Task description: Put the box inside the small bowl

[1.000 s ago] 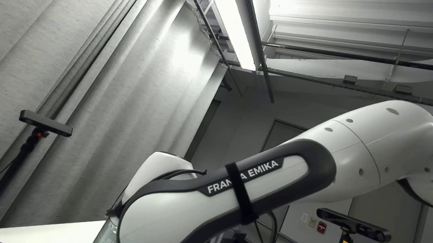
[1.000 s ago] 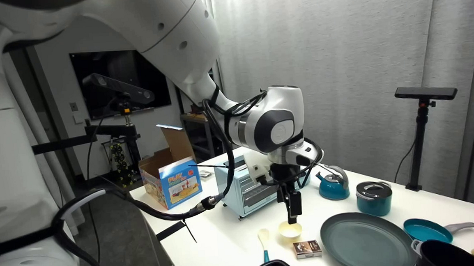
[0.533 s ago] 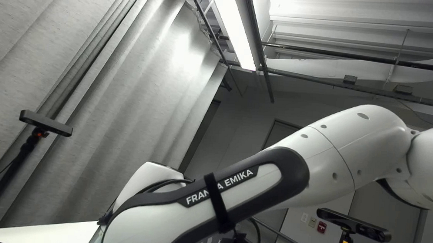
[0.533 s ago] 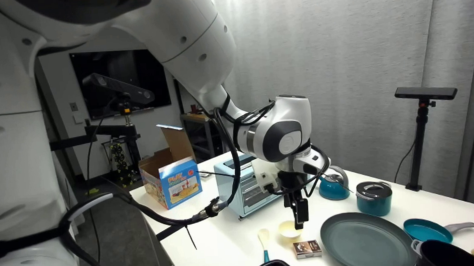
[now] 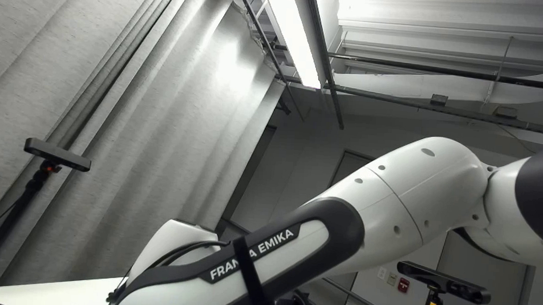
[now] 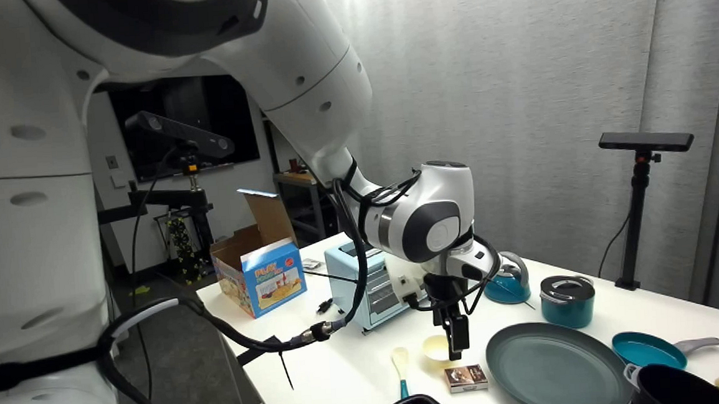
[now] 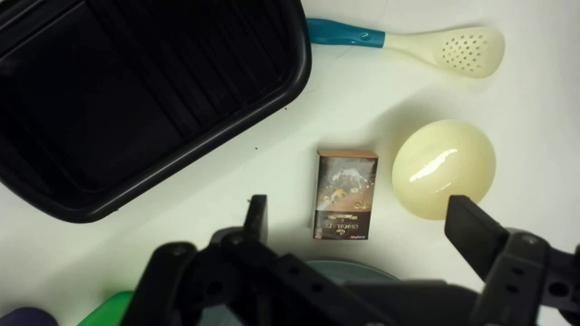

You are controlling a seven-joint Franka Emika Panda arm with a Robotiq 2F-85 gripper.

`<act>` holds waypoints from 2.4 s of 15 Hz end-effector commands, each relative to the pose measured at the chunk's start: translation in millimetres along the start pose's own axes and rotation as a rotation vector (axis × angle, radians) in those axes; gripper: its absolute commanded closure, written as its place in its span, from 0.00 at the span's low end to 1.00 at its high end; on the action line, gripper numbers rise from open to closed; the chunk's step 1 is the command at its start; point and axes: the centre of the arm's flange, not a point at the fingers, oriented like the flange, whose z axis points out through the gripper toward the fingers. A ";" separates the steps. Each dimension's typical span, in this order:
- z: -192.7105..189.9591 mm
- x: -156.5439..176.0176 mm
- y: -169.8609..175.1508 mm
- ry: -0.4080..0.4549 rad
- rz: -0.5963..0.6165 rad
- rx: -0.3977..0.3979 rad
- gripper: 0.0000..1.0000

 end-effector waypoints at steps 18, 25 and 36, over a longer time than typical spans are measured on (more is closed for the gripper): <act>76.3 61.6 -18.9 -0.018 0.042 -0.071 0.00; 93.1 69.6 -27.7 -0.026 0.041 -0.072 0.00; 110.1 63.2 -35.5 -0.040 0.038 -0.076 0.00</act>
